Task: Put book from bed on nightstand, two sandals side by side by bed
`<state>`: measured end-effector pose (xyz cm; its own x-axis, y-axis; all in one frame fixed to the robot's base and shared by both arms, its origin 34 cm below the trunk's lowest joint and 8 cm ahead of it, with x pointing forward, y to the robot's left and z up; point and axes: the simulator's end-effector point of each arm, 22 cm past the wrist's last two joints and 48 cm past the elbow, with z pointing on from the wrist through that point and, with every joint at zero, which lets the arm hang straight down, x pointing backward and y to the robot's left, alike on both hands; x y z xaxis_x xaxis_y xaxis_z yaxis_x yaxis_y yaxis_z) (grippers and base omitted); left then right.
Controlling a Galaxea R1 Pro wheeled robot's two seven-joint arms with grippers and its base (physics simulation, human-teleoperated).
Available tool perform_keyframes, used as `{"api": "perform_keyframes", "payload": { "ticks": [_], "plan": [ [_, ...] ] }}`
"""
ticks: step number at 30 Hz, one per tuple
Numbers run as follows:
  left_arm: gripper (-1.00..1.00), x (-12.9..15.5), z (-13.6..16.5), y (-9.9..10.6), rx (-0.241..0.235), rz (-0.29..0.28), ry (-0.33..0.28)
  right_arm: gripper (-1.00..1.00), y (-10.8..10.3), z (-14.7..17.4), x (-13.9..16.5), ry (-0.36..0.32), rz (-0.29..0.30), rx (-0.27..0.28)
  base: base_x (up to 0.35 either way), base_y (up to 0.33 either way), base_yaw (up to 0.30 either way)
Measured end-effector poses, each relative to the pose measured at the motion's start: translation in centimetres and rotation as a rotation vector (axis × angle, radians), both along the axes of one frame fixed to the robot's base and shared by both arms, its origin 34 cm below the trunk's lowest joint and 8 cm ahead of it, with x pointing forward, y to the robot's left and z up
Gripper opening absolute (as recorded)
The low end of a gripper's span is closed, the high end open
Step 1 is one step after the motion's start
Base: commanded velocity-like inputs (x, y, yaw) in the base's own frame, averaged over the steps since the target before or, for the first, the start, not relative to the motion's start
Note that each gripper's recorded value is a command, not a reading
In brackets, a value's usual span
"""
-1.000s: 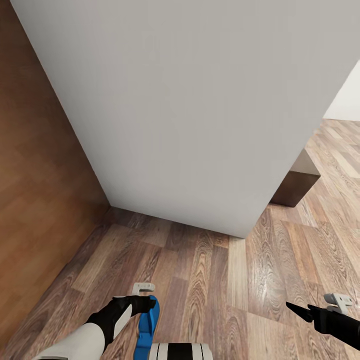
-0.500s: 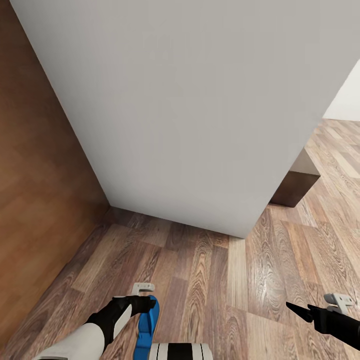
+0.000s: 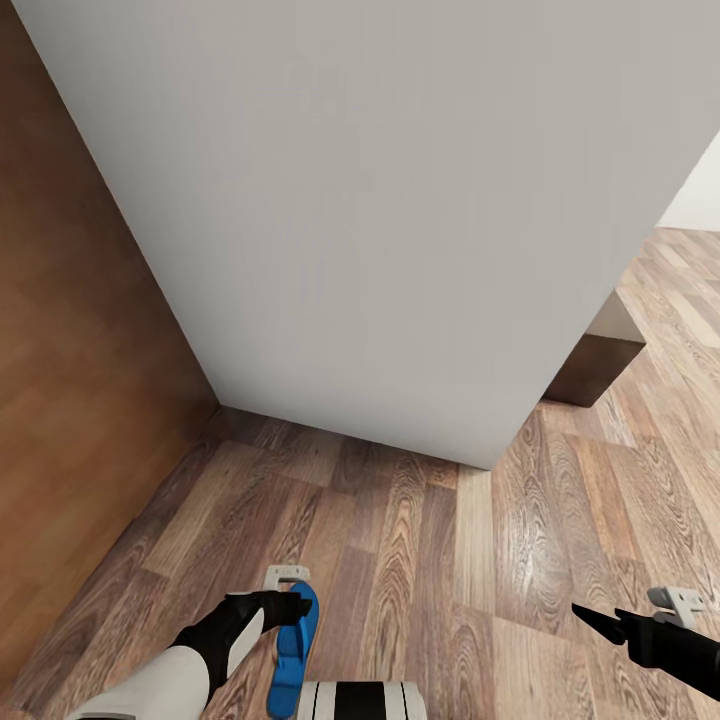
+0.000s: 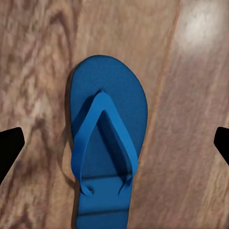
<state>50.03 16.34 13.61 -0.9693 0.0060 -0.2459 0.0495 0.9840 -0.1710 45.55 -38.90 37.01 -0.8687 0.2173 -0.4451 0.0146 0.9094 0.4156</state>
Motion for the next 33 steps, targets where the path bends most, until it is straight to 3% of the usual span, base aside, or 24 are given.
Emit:
{"api": "perform_keyframes", "payload": {
  "ticks": [14,25,33],
  "plan": [
    [1.00,-0.7,-1.1,-0.1,-0.001,0.002,0.019,1.00,0.3,-1.2,-0.4,0.030,0.009,0.003,0.000,0.000,0.000],
    [1.00,3.1,0.4,0.1,0.000,0.011,-0.062,1.00,0.4,-1.2,-0.4,0.029,0.009,0.002,0.000,0.000,0.000],
    [1.00,3.7,0.0,0.2,0.001,0.015,-0.072,1.00,1.1,-2.5,-0.8,0.060,0.027,0.009,0.000,0.000,0.000]
  ]
}}
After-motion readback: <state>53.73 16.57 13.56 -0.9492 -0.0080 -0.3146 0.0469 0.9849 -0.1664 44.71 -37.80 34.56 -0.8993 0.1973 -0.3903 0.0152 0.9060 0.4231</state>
